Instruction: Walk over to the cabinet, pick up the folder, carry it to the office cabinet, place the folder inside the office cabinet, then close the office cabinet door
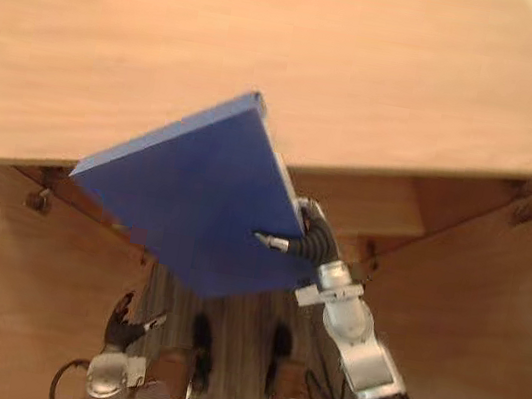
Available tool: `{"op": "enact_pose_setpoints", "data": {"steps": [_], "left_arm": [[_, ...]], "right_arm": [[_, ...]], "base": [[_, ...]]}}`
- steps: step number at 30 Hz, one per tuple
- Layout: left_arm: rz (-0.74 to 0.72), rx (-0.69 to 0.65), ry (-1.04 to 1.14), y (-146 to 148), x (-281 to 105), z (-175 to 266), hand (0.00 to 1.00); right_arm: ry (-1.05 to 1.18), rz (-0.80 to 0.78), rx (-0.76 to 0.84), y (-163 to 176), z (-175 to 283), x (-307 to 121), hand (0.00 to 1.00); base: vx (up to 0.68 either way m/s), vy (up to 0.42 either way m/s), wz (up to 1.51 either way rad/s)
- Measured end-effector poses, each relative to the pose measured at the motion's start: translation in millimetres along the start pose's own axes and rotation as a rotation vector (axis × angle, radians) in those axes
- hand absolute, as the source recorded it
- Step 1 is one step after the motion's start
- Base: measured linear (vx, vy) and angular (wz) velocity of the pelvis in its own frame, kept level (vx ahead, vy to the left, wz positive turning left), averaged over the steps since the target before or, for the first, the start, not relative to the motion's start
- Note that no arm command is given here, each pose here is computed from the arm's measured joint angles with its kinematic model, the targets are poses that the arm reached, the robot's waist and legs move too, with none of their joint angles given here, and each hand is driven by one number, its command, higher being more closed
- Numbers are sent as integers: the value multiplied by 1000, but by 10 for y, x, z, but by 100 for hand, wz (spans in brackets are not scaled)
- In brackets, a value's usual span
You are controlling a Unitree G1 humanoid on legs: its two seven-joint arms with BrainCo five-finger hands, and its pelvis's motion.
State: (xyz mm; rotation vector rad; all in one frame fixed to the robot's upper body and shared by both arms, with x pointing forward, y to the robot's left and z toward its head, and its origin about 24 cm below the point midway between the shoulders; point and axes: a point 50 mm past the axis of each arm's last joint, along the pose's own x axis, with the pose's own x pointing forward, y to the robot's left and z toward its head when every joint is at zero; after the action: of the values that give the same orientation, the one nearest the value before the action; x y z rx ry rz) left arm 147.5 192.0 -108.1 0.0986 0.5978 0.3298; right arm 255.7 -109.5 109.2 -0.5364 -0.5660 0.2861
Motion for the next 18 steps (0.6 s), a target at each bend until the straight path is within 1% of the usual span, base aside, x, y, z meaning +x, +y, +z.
{"op": "enact_pose_setpoints", "data": {"steps": [3,7,10,13,14,15,16,18], "left_arm": [[4,-22,-33,1,70,111,0],[-3,-65,-63,-48,110,216,0],[2,-90,-141,-50,120,401,0],[5,-154,-332,22,-34,751,0],[8,-187,-417,88,-143,890,0],[10,-200,-447,124,-187,933,0],[20,-218,-495,190,-253,1003,0],[21,-235,-555,242,-303,1123,0]], "right_arm": [[-39,44,-97,-49,7,65,100],[-26,22,-185,-117,-31,78,100],[17,-41,-222,-205,-92,81,100],[5,-112,-270,-354,-58,100,100],[-12,-156,-283,-458,-2,99,100],[-22,-178,-288,-505,31,89,100],[-43,-221,-287,-594,99,81,100],[-64,-304,-230,-729,175,76,100]], "base": [[-149,19,-6],[-102,5,2],[-76,-7,6],[-59,-9,8],[-27,-12,9],[-20,-32,18],[-4,-40,24],[25,-66,34]]}}
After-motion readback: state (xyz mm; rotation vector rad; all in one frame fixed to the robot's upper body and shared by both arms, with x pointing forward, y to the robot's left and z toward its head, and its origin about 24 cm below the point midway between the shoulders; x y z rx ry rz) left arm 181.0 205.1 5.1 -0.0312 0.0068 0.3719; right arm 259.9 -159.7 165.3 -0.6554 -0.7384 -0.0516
